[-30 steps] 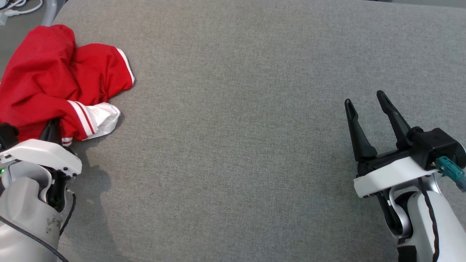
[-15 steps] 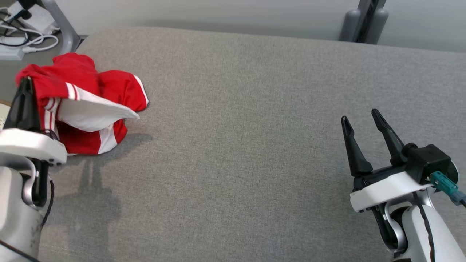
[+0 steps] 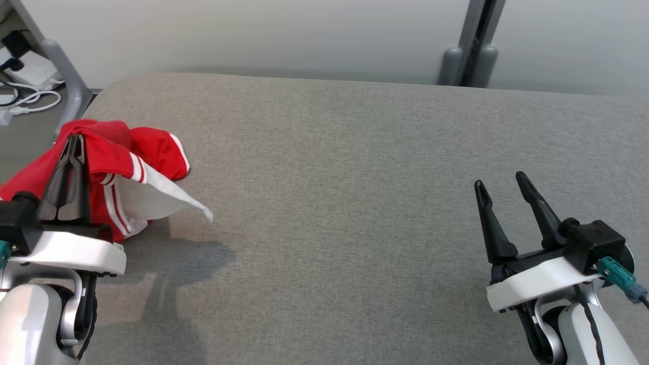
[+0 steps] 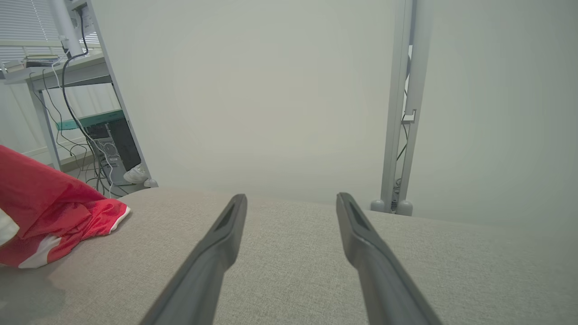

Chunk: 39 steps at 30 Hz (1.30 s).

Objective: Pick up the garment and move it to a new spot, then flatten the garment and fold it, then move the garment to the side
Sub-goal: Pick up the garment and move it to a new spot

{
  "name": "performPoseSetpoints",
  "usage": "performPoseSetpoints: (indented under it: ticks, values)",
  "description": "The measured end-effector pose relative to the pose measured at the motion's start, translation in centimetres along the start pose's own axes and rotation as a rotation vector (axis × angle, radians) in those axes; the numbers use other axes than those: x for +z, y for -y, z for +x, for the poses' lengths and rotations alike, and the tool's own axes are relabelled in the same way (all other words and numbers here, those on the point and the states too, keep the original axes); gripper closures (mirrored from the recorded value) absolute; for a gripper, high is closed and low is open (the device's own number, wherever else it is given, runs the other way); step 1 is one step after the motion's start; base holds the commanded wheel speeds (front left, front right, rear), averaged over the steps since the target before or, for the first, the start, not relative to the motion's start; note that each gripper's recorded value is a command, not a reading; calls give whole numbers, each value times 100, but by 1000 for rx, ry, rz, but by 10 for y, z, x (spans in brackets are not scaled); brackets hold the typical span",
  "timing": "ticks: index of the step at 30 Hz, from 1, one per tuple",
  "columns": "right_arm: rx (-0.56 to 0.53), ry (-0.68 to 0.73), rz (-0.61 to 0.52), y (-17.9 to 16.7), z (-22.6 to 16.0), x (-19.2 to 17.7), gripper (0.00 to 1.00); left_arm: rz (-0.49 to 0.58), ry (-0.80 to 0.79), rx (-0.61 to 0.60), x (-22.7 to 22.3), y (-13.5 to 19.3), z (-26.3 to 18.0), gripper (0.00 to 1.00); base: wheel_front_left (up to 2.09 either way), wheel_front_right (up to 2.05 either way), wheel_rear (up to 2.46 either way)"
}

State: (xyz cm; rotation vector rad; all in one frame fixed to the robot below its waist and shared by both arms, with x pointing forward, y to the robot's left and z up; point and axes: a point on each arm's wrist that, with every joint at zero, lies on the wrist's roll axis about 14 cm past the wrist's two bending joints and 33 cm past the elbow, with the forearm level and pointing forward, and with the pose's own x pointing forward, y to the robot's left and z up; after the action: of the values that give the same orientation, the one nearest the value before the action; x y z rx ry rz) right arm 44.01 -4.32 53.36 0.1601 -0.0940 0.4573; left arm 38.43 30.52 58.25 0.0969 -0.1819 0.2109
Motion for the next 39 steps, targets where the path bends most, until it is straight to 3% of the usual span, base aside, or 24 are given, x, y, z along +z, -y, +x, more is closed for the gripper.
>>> performPoseSetpoints:
  ticks: [10, 25, 26, 29, 39]
  values:
    - [-87, 33, -21, 26, -19, 16, 0, -51, 62, -221, 26, 82, 16, 100, 0, 0, 0]
    - [-313, 47, -50, 93, -67, 22, 0, -201, 22, -770, 13, 289, 29, 100, 0, 0, 0]
    - [-346, 41, -51, 103, -75, 20, 0, -220, -15, -845, 2, 318, 22, 100, 0, 0, 0]
    - [-392, 29, -47, 115, -86, 14, 0, -224, -115, -922, -30, 349, 11, 100, 0, 0, 0]
    - [-494, -28, -22, 142, -108, -10, 0, -213, -442, -1075, -135, 398, -32, 100, 0, 0, 0]
